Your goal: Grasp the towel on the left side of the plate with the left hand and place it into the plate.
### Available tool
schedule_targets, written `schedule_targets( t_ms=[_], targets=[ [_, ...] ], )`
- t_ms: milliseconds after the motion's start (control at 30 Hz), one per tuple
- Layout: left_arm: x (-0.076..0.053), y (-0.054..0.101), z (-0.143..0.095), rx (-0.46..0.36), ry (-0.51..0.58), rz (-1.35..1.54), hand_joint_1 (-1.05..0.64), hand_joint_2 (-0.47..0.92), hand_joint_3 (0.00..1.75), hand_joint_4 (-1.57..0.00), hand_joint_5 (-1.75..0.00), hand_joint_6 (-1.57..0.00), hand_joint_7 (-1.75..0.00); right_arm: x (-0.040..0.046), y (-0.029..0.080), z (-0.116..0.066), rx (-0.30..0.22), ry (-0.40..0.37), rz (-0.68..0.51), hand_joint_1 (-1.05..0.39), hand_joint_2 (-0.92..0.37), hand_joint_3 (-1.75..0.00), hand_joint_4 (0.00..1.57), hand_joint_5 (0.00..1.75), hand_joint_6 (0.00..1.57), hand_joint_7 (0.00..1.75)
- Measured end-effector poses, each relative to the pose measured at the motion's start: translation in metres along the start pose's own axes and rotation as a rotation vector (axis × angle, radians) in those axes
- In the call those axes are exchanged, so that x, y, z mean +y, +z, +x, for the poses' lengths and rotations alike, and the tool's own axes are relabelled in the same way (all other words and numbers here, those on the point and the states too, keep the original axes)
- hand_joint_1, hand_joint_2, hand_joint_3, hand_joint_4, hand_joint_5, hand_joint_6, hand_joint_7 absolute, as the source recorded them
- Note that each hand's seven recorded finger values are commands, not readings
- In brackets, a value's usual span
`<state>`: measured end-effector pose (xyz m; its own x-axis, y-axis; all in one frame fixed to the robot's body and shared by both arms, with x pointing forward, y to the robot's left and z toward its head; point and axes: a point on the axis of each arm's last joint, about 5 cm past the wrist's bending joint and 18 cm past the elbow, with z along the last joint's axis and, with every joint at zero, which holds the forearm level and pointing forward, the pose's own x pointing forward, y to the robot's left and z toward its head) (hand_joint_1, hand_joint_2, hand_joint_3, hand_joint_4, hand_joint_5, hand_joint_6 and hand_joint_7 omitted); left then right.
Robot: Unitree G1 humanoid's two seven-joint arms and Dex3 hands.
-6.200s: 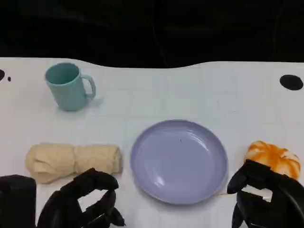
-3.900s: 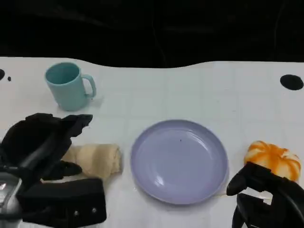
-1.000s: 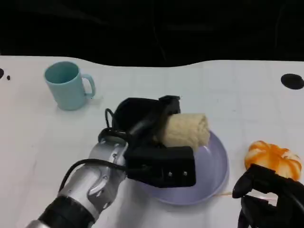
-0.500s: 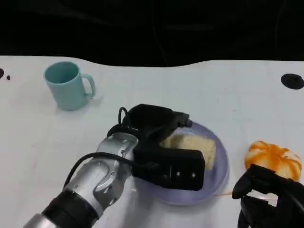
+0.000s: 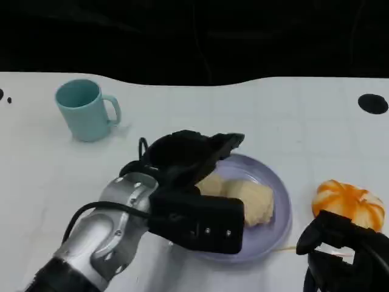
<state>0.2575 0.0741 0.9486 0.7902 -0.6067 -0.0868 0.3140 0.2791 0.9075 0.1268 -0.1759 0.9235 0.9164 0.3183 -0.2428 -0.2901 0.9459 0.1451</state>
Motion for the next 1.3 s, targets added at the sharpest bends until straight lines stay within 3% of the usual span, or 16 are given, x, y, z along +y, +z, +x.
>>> schedule_targets(
  t_ms=[200,267,300,367,500,567,667,967,1300],
  targets=[
    [0.01,-0.013,-0.027,-0.004,0.039,-0.403,-0.3,0.92,0.23,-0.58,-0.51,-0.59,-0.21,0.0009,0.0,0.002,-0.002,0.007,0.002,-0.02,-0.78,-1.04,0.63,1.75,0.46,1.64],
    [0.009,-0.018,-0.038,-0.003,0.067,-0.533,-0.18,0.9,0.31,-0.64,-0.81,-0.74,-0.25,0.0009,0.0,0.002,-0.002,0.008,0.003,-0.02,-0.78,-1.04,0.63,1.75,0.45,1.64],
    [0.008,-0.021,-0.044,-0.008,0.092,-0.601,-0.11,0.78,0.59,-0.69,-1.03,-0.83,-0.37,0.001,0.0,0.003,-0.001,0.009,0.004,-0.02,-0.78,-1.04,0.63,1.75,0.46,1.64],
    [0.004,-0.024,-0.053,-0.021,0.146,-0.719,-0.05,0.63,0.98,-0.76,-1.25,-0.86,-0.74,0.0016,0.0,0.003,0.0,0.011,0.002,-0.03,-0.77,-1.04,0.63,1.75,0.46,1.65],
    [-0.012,-0.032,-0.07,-0.025,0.263,-0.894,-0.05,0.53,1.21,-0.86,-1.55,-0.85,-1.32,0.0033,0.0,0.004,0.001,0.016,0.002,-0.04,-0.76,-1.05,0.65,1.75,0.47,1.65],
    [-0.017,-0.036,-0.079,-0.02,0.311,-0.944,-0.11,0.47,1.3,-0.87,-1.68,-0.84,-1.44,0.0034,0.0,0.004,0.001,0.015,0.003,-0.04,-0.76,-1.05,0.65,1.75,0.47,1.65],
    [-0.024,-0.039,-0.093,0.023,0.363,-1.009,-0.13,0.46,1.36,-0.88,-1.74,-0.82,-1.51,0.0035,0.0,0.004,0.006,0.012,0.005,-0.05,-0.75,-1.06,0.65,1.75,0.47,1.65],
    [-0.046,-0.023,-0.132,0.159,0.441,-1.242,-0.1,0.44,1.42,-0.86,-1.75,-0.75,-1.68,0.0049,0.0,0.005,0.01,0.01,0.005,-0.05,-0.75,-1.07,0.65,1.75,0.46,1.65],
    [-0.054,-0.024,-0.155,0.246,0.402,-1.559,-0.15,0.52,1.27,-0.82,-1.75,-0.69,-1.71,0.0043,0.0,0.005,0.004,0.008,0.005,-0.06,-0.75,-1.07,0.64,1.75,0.45,1.65]
  ],
)
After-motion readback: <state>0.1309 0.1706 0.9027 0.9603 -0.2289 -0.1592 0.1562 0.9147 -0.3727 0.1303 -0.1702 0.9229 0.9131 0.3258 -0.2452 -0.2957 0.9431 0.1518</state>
